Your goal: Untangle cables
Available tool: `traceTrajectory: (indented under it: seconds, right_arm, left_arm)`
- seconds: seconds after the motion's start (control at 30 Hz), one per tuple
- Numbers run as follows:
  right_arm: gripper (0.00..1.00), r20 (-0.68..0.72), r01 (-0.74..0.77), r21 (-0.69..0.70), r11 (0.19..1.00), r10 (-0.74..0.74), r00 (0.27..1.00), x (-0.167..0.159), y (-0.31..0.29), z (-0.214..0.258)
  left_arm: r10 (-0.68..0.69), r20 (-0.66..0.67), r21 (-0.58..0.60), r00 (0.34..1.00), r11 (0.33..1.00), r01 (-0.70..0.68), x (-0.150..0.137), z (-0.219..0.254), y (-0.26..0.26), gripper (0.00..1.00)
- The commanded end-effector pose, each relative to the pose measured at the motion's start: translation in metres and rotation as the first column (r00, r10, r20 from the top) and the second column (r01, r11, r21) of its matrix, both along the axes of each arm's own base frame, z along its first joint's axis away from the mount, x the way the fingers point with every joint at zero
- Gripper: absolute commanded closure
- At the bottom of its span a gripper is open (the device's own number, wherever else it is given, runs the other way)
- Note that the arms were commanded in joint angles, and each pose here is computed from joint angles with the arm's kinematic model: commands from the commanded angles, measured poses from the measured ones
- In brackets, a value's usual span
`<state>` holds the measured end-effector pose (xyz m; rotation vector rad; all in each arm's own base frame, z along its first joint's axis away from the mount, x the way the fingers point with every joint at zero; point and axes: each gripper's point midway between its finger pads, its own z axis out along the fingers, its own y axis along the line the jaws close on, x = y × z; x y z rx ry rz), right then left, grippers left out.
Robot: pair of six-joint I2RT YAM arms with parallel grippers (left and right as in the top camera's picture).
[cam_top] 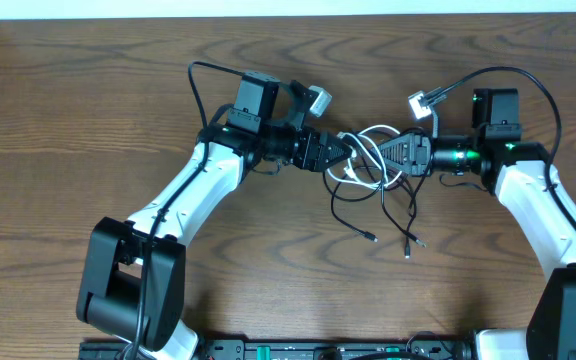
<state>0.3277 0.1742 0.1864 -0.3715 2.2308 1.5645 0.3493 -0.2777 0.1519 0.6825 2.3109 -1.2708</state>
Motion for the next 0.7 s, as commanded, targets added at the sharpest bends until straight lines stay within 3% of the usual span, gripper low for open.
traceTrajectory:
  seconds: [0.0, 0.03, 0.07, 0.17, 0.5, 0.67]
  right_arm:
    - [0.99, 0.064, -0.053, 0.036, 0.998, 0.051, 0.997, -0.006, 0.01, 0.022]
    - [0.99, 0.063, -0.061, 0.036, 0.997, 0.059, 0.996, -0.008, 0.012, 0.022]
    - [0.99, 0.063, -0.064, 0.036, 0.997, 0.061, 0.996, -0.008, 0.013, 0.022]
    - [0.99, 0.064, -0.064, 0.035, 0.997, 0.061, 0.996, -0.009, 0.013, 0.022]
    - [0.99, 0.012, 0.034, -0.085, 0.996, -0.033, 0.999, 0.001, -0.001, -0.001]
    - [0.99, -0.078, 0.174, -0.31, 0.935, -0.208, 0.975, 0.01, -0.027, -0.04]
  left_arm:
    - [-0.037, 0.037, -0.004, 0.999, 0.999, 0.037, -0.004, 0.004, -0.014, 0.28]
    - [-0.057, 0.051, -0.009, 0.997, 0.998, 0.057, -0.008, 0.006, -0.021, 0.28]
    - [-0.066, 0.059, -0.012, 0.996, 0.998, 0.067, -0.01, 0.007, -0.025, 0.37]
    - [-0.078, 0.075, -0.017, 0.994, 0.997, 0.08, -0.012, 0.009, -0.031, 0.92]
    - [-0.037, 0.048, -0.007, 0.998, 0.999, 0.038, -0.003, 0.005, -0.015, 0.92]
    - [-0.007, 0.016, 0.005, 1.0, 1.0, 0.007, 0.002, 0.001, -0.002, 0.92]
